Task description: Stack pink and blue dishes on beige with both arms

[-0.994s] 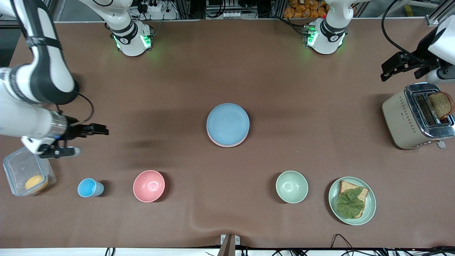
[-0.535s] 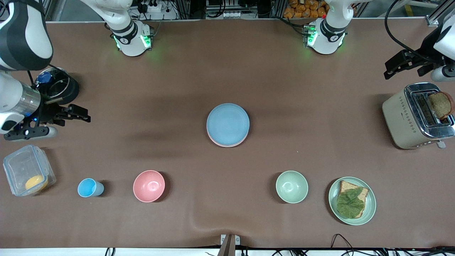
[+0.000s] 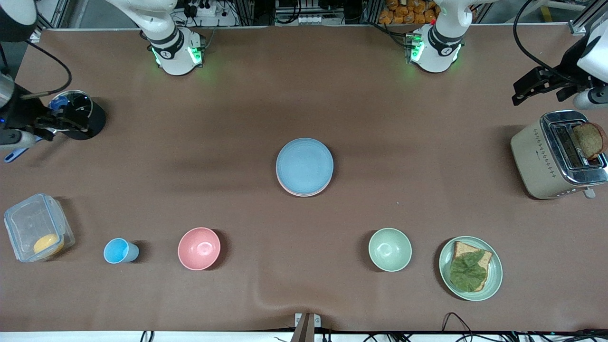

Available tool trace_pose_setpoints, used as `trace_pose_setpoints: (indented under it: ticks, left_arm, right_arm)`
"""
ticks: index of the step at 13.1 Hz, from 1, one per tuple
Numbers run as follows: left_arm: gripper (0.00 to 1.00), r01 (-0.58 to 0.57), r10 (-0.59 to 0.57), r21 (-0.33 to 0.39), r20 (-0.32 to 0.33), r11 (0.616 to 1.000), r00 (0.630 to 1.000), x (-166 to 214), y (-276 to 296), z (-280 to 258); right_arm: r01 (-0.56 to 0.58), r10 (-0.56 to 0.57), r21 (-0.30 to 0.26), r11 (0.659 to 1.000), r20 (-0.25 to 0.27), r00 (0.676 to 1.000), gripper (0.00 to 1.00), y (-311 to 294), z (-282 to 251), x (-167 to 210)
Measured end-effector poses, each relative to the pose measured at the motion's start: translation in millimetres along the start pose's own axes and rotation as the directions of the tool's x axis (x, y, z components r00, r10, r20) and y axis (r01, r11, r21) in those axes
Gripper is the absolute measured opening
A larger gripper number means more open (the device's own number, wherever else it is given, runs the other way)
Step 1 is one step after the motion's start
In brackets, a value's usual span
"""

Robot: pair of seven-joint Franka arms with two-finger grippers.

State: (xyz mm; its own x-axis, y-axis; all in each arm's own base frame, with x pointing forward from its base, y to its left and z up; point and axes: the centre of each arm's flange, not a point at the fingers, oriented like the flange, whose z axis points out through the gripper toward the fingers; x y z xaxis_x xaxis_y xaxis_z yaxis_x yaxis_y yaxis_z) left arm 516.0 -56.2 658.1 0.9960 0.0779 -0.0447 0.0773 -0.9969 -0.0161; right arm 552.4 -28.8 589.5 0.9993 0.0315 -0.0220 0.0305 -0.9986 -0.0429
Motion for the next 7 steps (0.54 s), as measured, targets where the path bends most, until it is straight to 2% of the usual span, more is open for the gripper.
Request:
trace_pose_setpoints:
  ticks: [7]
  left_arm:
    - [1.00, -0.001, 0.001, 0.004, 0.013, 1.000, 1.000, -2.6, 0.4, 4.8]
  right_arm:
    - [0.006, -0.006, -0.012, 1.000, 0.007, 1.000, 1.00, 9.5, 3.5, -1.0]
